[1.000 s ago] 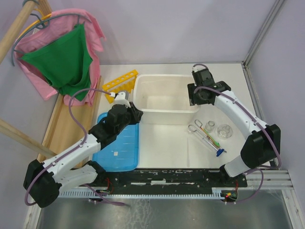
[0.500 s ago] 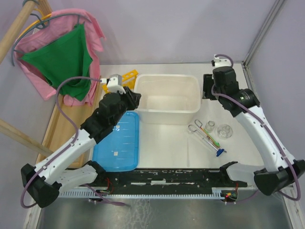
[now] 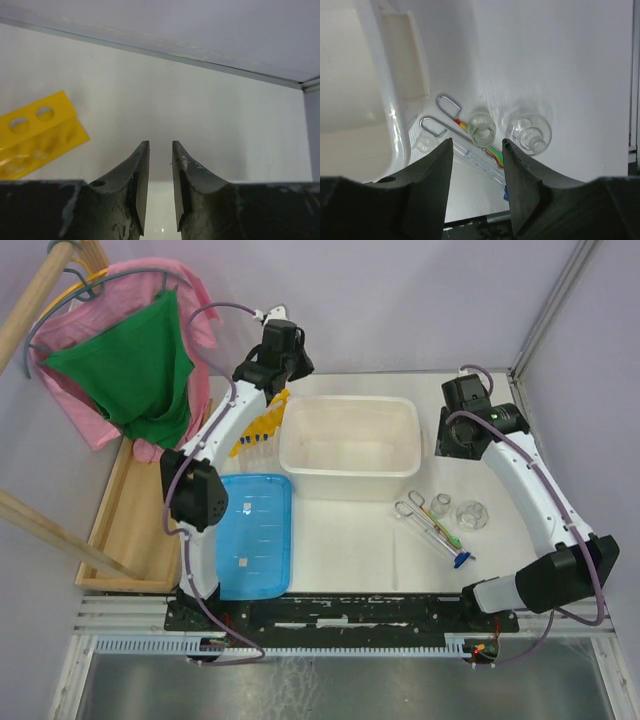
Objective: Organize the chemistry lab equipment
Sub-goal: Pick up the chemistry item at the center of the board.
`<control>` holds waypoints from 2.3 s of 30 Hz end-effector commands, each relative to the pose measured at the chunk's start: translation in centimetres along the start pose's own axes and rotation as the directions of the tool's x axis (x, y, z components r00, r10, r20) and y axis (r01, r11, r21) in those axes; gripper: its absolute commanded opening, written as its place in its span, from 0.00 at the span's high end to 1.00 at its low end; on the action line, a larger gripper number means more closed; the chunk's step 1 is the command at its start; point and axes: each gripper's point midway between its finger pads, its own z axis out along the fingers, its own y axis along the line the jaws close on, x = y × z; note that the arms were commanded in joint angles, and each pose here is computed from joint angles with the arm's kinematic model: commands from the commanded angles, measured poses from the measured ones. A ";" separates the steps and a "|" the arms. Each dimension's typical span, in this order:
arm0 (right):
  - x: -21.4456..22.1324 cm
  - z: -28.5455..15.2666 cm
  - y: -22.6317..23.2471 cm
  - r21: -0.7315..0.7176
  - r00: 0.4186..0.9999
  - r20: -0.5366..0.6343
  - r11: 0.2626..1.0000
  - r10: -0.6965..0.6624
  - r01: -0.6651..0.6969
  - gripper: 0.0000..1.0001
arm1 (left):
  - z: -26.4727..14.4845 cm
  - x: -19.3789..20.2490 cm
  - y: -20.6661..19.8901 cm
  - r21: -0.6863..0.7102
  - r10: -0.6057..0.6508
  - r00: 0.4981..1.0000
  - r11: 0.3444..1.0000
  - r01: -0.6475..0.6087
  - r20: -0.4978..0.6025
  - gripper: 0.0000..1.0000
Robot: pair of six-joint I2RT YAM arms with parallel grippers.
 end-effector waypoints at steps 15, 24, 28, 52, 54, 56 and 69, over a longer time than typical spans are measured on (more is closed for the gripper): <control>12.0 -3.6 -1.1 -0.085 0.956 -0.248 0.980 0.154 -0.179 0.46 | -6.1 4.4 6.4 -0.064 -0.074 0.972 0.996 0.062 -0.223 0.69; 8.5 1.3 -0.5 0.040 0.961 -0.244 0.992 0.126 -0.120 0.58 | -7.6 6.6 8.2 -0.070 -0.003 0.968 0.997 -0.015 -0.251 0.69; 8.5 3.5 -0.1 0.063 0.961 -0.249 0.992 0.124 -0.112 0.60 | -7.9 6.5 8.7 -0.082 0.009 0.969 0.996 -0.029 -0.245 0.69; 10.2 6.9 -3.8 0.102 0.942 -0.287 0.983 0.176 -0.153 0.61 | -9.7 3.1 6.8 -0.048 -0.060 0.985 0.997 0.053 -0.160 0.68; 10.0 6.8 -3.7 0.095 0.943 -0.283 0.983 0.176 -0.155 0.61 | -9.9 3.0 6.9 -0.054 -0.062 0.986 0.997 0.054 -0.153 0.68; 9.8 6.5 -3.7 0.087 0.945 -0.280 0.984 0.172 -0.154 0.61 | -10.0 2.9 6.8 -0.055 -0.061 0.986 0.997 0.053 -0.152 0.68; 11.0 7.2 -3.1 0.049 0.941 -0.300 0.988 0.156 -0.148 0.62 | -10.7 3.1 6.9 -0.055 -0.082 0.985 0.996 0.074 -0.152 0.68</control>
